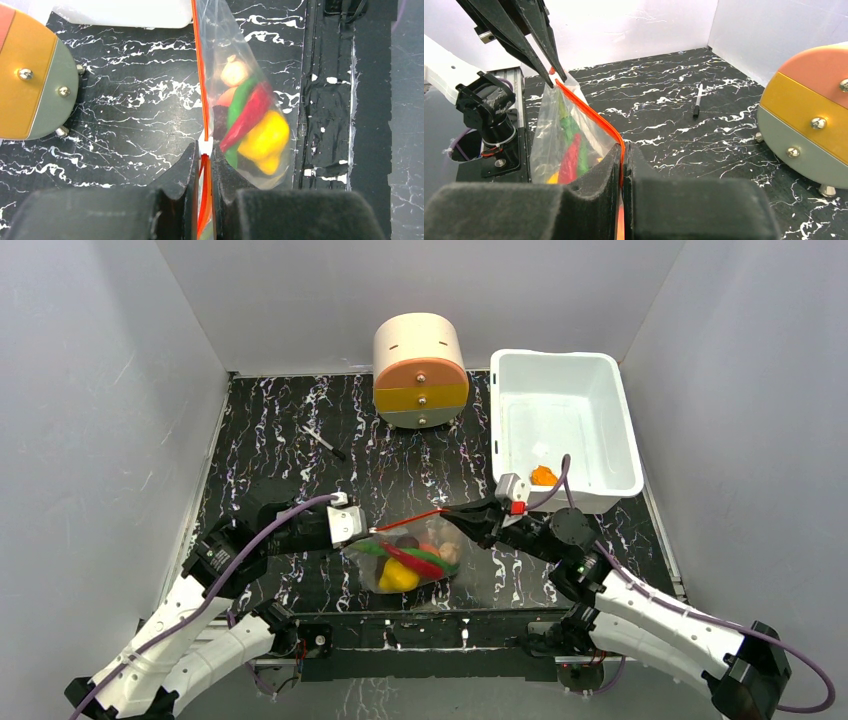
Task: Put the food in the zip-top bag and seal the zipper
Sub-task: Zip the zipper food storage bag at the center of the board.
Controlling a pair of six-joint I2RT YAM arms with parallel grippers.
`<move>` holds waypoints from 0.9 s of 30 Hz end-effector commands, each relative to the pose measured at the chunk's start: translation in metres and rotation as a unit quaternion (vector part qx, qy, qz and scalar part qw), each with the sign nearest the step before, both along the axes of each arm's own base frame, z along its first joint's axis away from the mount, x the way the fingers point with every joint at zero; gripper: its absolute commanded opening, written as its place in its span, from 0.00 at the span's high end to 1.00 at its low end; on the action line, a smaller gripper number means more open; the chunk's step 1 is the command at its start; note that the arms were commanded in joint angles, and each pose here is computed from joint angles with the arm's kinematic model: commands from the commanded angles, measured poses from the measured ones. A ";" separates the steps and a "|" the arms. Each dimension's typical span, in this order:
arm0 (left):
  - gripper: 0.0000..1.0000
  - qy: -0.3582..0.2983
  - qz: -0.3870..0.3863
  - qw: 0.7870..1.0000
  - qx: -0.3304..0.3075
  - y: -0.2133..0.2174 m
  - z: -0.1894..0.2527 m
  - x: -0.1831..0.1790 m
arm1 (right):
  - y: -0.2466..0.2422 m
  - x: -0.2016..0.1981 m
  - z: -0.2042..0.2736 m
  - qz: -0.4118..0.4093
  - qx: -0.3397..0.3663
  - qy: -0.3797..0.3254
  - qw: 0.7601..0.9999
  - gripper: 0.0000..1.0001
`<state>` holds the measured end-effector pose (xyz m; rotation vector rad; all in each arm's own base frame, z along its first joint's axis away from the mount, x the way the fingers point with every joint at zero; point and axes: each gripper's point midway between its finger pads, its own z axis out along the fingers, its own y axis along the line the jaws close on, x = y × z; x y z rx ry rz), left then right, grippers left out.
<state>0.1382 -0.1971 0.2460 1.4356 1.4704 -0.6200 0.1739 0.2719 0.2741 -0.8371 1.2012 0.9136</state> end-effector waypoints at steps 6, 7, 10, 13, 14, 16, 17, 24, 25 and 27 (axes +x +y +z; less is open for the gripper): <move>1.00 -0.006 0.030 0.999 0.043 0.022 -0.005 -0.002 | -0.030 0.008 0.029 -0.067 0.040 -0.051 0.996 1.00; 1.00 -0.008 0.031 0.999 0.042 0.023 -0.005 -0.002 | -0.030 0.007 0.028 -0.065 0.035 -0.051 0.996 1.00; 1.00 -0.017 0.037 0.998 0.043 0.027 -0.004 -0.003 | -0.033 0.007 0.026 -0.071 0.019 -0.048 0.996 1.00; 1.00 -0.026 0.037 0.998 0.048 0.031 -0.003 -0.004 | -0.037 0.007 0.027 -0.080 0.020 -0.047 0.995 1.00; 1.00 -0.028 0.036 0.998 0.050 0.032 -0.002 -0.004 | -0.039 0.007 0.028 -0.082 0.022 -0.047 0.995 1.00; 1.00 -0.030 0.037 0.997 0.059 0.035 -0.002 -0.005 | -0.041 0.007 0.027 -0.088 0.020 -0.043 0.995 1.00; 1.00 -0.031 0.038 0.997 0.062 0.037 -0.002 -0.006 | -0.042 0.008 0.026 -0.090 0.019 -0.041 0.995 1.00; 1.00 -0.045 0.055 0.994 0.087 0.053 -0.005 -0.009 | -0.052 0.007 0.028 -0.109 0.020 -0.042 0.993 1.00; 1.00 -0.046 0.057 0.993 0.094 0.056 -0.006 -0.009 | -0.054 0.007 0.028 -0.112 0.022 -0.041 0.993 1.00; 1.00 -0.047 0.063 0.991 0.110 0.063 -0.008 -0.010 | -0.055 0.006 0.029 -0.112 0.026 -0.040 0.993 1.00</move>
